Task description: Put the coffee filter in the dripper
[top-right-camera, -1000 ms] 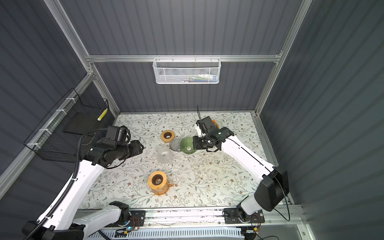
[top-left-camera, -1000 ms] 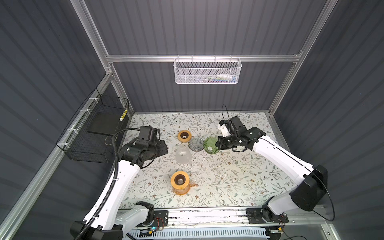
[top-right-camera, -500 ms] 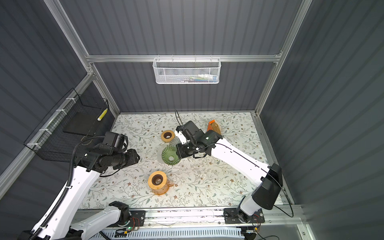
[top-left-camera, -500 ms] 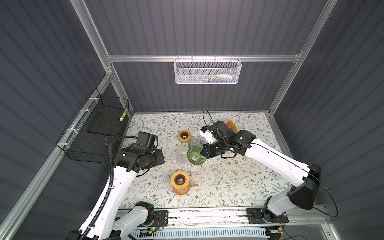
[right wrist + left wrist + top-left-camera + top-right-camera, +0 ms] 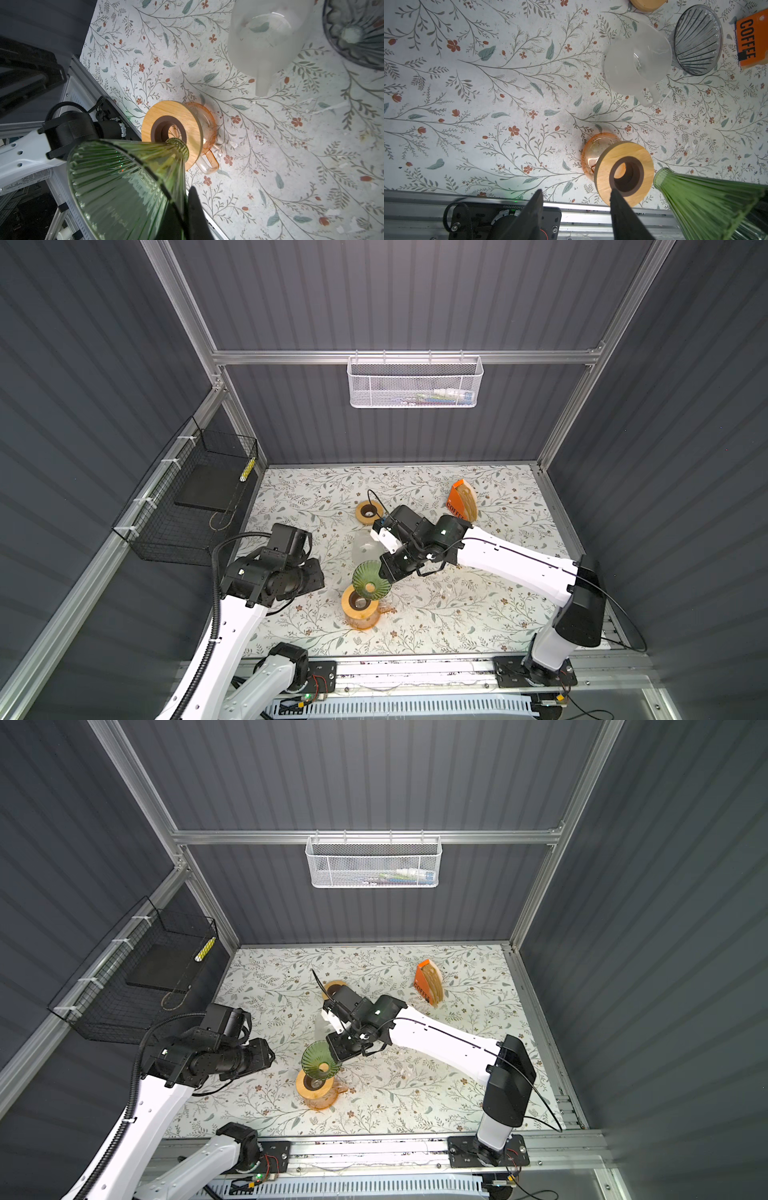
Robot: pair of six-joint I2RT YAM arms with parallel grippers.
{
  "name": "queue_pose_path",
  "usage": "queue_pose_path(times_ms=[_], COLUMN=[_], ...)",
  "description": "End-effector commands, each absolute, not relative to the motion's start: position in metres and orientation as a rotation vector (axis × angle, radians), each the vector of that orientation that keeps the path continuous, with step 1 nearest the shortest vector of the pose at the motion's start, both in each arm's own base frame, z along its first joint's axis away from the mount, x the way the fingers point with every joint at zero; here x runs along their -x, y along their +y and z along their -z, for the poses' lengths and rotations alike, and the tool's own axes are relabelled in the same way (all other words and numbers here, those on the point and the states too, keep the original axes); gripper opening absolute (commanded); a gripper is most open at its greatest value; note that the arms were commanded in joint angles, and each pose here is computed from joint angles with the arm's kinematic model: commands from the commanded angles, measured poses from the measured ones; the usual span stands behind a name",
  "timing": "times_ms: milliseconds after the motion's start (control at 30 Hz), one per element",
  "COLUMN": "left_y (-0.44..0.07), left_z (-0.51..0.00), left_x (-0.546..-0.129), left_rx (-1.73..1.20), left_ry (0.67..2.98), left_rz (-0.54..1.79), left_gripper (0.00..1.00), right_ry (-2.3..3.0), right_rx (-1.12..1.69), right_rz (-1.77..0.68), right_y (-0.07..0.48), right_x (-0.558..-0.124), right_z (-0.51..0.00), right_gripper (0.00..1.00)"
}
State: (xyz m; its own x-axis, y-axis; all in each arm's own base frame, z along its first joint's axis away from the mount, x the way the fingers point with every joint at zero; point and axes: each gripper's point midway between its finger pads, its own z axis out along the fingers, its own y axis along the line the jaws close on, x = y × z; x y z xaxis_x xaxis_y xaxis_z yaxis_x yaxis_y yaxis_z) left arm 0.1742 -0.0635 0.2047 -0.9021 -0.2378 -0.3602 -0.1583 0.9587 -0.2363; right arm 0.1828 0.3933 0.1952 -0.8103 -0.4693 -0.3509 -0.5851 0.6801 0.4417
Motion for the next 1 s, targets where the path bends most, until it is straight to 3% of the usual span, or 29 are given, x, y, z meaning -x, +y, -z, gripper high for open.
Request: queue_pose_path(times_ms=[0,967], left_y=[-0.07,-0.103], left_z=[-0.203,-0.22], left_x=[-0.171,-0.163], left_rx=[0.279,0.03], left_ry=[2.725,2.712], left_rz=[0.335,0.582], left_gripper=[0.52,0.45], right_ry=[2.66,2.721], right_rx=[0.868,0.91], right_rz=[-0.878,-0.834], right_y=[0.409,0.427], right_x=[-0.177,-0.173], right_z=[-0.207,-0.189], right_gripper=[0.0,0.0])
